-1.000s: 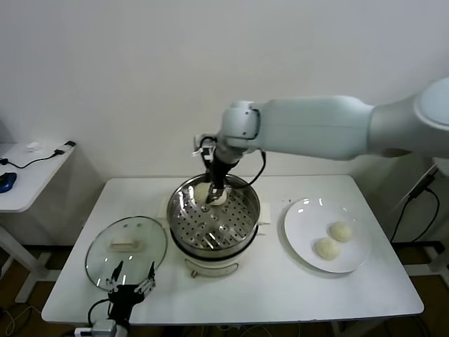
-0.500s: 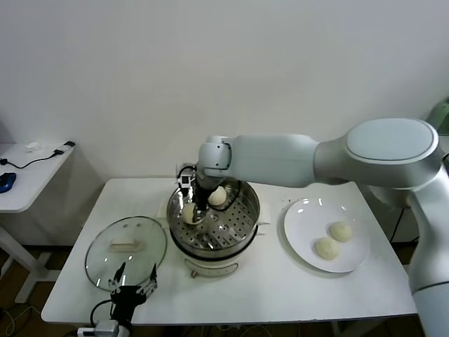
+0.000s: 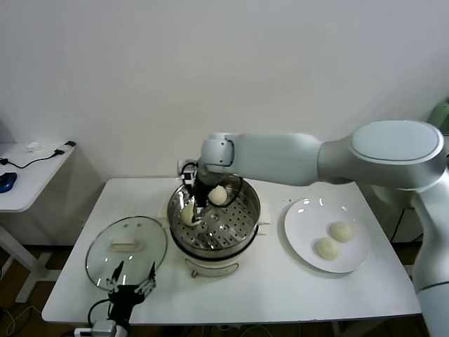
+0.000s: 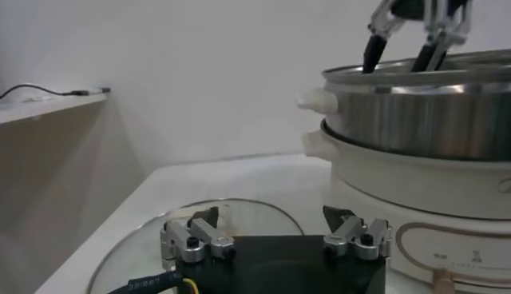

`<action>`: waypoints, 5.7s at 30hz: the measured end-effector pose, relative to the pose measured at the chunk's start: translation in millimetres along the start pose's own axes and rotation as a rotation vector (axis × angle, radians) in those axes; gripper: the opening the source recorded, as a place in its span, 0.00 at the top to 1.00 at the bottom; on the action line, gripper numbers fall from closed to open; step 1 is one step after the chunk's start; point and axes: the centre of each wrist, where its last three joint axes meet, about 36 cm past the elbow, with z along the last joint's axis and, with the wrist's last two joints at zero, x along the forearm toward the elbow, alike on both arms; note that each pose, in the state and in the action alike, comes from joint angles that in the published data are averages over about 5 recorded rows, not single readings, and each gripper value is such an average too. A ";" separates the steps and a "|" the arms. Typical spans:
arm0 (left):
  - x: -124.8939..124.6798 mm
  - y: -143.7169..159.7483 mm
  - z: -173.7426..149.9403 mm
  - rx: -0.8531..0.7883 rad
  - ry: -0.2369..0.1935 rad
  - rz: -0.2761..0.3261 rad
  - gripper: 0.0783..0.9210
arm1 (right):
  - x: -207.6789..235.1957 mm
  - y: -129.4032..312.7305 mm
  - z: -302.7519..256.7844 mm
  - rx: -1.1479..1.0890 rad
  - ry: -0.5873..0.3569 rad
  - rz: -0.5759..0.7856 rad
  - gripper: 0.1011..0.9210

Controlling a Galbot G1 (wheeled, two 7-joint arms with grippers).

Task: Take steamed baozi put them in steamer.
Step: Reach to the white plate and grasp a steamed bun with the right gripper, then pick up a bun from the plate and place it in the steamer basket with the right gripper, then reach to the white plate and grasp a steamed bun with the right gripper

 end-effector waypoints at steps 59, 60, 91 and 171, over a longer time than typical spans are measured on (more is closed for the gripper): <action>-1.1 4.8 3.3 0.002 0.008 -0.019 0.12 | -34.8 151.8 372.7 -0.269 0.302 -0.095 0.29; -0.7 4.8 3.2 0.002 0.009 -0.019 0.12 | -34.4 151.8 372.5 -0.268 0.302 -0.097 0.31; 8.6 -3.5 -14.2 -0.004 -0.020 0.010 0.12 | 150.6 19.0 67.7 0.521 0.201 0.032 0.33; 14.2 -5.3 -5.2 0.021 0.002 -0.018 0.12 | 74.2 103.4 409.0 -0.099 0.319 -0.084 0.12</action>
